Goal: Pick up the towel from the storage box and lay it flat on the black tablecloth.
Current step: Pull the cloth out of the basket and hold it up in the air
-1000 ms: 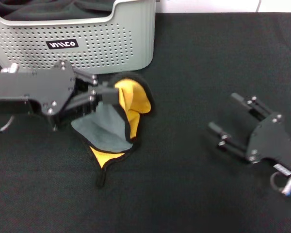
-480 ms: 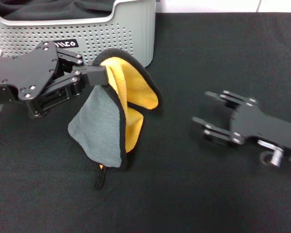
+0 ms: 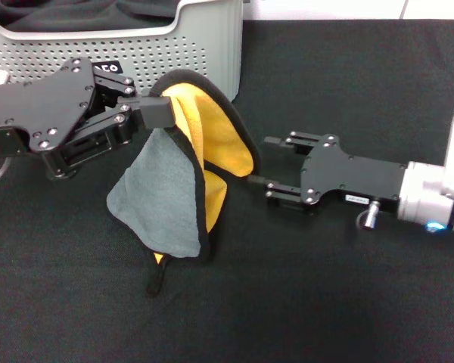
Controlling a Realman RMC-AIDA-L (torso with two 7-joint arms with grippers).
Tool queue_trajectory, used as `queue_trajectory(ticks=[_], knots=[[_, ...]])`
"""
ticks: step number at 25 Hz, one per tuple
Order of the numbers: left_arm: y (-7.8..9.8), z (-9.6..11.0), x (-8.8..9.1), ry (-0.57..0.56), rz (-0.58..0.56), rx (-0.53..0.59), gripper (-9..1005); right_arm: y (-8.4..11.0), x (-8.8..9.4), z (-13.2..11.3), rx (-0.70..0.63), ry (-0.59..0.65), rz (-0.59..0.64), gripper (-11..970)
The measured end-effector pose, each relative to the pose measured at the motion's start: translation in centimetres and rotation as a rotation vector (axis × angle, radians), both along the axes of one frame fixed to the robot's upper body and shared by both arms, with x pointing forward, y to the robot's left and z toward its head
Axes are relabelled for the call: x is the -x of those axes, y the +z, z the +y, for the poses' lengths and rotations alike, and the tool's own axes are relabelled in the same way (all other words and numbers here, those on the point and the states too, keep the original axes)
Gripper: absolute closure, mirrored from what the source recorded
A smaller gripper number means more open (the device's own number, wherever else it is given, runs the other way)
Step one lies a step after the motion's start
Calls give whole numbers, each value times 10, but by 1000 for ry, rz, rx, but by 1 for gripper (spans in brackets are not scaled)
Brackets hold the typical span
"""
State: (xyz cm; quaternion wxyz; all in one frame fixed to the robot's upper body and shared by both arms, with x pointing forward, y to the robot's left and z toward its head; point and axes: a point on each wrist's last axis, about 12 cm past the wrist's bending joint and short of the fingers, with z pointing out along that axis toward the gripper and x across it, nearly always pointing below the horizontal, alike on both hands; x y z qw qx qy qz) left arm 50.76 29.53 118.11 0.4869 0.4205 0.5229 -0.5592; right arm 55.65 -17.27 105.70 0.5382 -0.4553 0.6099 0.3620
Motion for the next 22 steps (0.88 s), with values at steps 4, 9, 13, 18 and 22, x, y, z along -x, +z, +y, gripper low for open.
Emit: queue_trajectory(ticks=[4, 9, 13, 18, 22], knots=[[1, -1, 0, 0, -4, 9, 986, 0, -2, 9, 24, 14, -3, 338], [1, -3, 0, -12, -3, 15, 987, -1, -6, 18, 57, 8, -13, 342], [1, -3, 0, -16, -2, 13, 987, -3, -6, 22, 79, 13, -14, 419], [1, -2, 0, -14, 0, 13, 987, -5, -4, 20, 78, 9, -11, 517], [0, -2, 1, -12, 2, 13, 987, -5, -3, 20, 77, 11, -17, 595]])
